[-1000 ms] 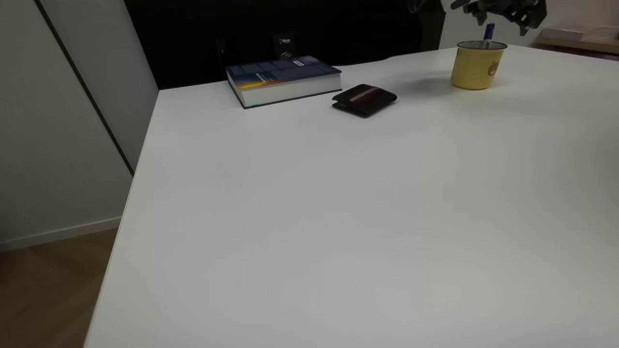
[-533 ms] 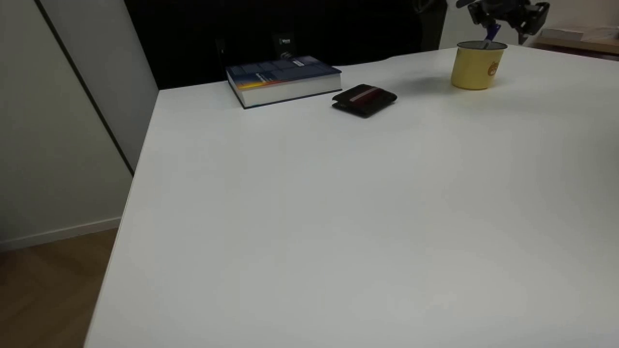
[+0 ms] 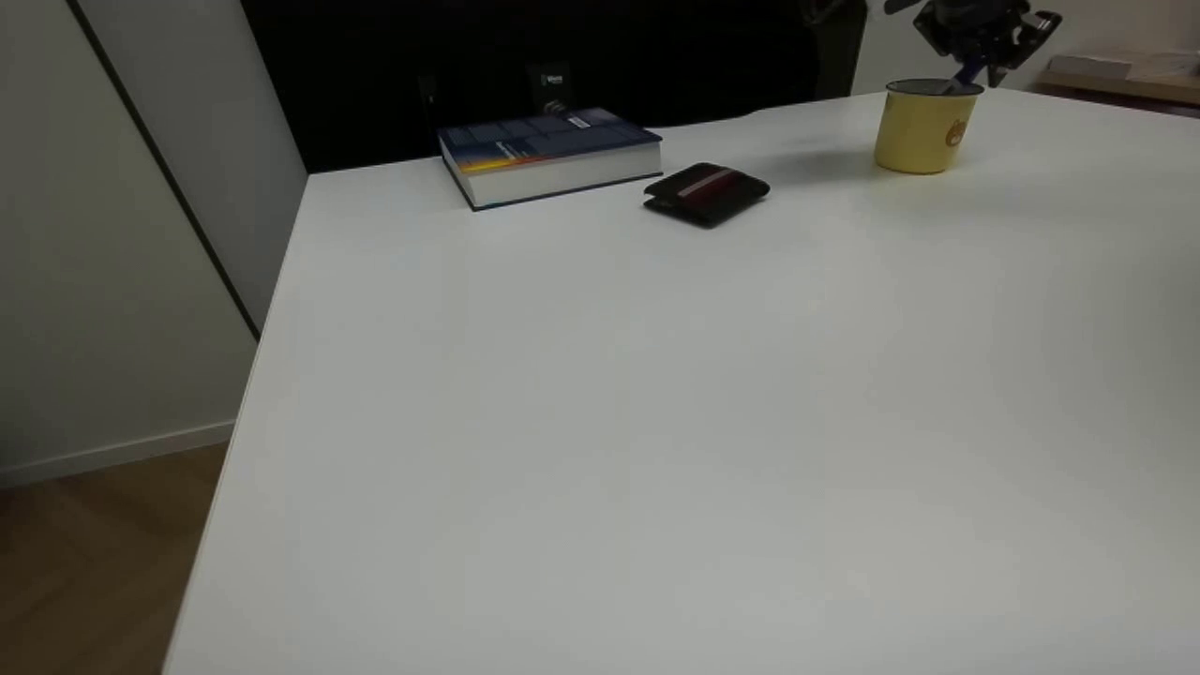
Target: Remove the blue marker from the mug, place the marker back in the mug, take the marker out of the mug
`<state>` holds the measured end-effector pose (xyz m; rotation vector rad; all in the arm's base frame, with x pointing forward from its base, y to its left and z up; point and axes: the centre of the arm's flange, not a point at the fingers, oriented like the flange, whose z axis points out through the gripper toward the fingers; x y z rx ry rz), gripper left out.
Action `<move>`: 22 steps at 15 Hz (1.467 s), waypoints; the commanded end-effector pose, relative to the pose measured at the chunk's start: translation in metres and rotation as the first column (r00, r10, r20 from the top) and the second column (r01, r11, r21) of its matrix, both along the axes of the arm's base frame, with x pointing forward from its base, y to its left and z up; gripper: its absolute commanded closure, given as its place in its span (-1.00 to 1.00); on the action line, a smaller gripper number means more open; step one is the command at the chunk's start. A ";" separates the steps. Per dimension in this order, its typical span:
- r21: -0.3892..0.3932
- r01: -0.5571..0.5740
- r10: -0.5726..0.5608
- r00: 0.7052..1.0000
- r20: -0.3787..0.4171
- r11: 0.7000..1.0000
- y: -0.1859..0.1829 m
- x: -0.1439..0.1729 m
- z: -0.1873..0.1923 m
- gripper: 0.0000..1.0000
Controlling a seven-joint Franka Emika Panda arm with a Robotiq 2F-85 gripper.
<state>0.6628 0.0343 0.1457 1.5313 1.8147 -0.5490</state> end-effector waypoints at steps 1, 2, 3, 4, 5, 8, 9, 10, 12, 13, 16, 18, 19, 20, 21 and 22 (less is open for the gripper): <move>0.007 0.017 -0.017 1.000 -0.009 1.000 -0.001 0.010 -0.003 -0.13; 0.009 0.018 -0.018 1.000 -0.010 1.000 0.000 0.011 -0.003 -0.25; 0.009 0.016 -0.016 1.000 -0.010 1.000 0.002 0.012 -0.004 -0.40; 0.010 0.013 -0.013 1.000 -0.012 1.000 0.003 0.012 -0.004 -0.52; 0.011 0.010 -0.010 1.000 -0.012 1.000 0.005 0.013 -0.005 -0.68; 0.014 0.002 -0.002 1.000 -0.016 1.000 0.012 0.015 -0.008 -0.99; 0.016 0.001 -0.001 1.000 -0.017 1.000 0.014 0.016 -0.009 -1.00; 0.018 0.000 0.001 1.000 -0.017 1.000 0.017 0.016 -0.010 -0.36; 0.011 -0.007 0.007 1.000 -0.023 1.000 0.020 0.016 -0.011 -0.42; 0.009 -0.007 0.008 1.000 -0.025 1.000 0.022 0.016 -0.011 -0.31; 0.000 -0.004 0.004 1.000 -0.025 1.000 0.023 0.018 -0.010 0.13; -0.010 0.001 -0.001 1.000 -0.029 1.000 0.022 0.018 -0.011 0.42; -0.015 0.005 -0.005 0.999 -0.032 1.000 0.021 0.018 -0.011 0.53; -0.018 0.009 -0.010 0.999 -0.034 1.000 0.021 0.018 -0.010 0.69; -0.022 0.017 -0.018 0.999 -0.037 1.000 0.020 0.019 -0.009 0.81; -0.024 0.024 -0.025 0.999 -0.038 0.999 0.020 0.019 -0.008 0.94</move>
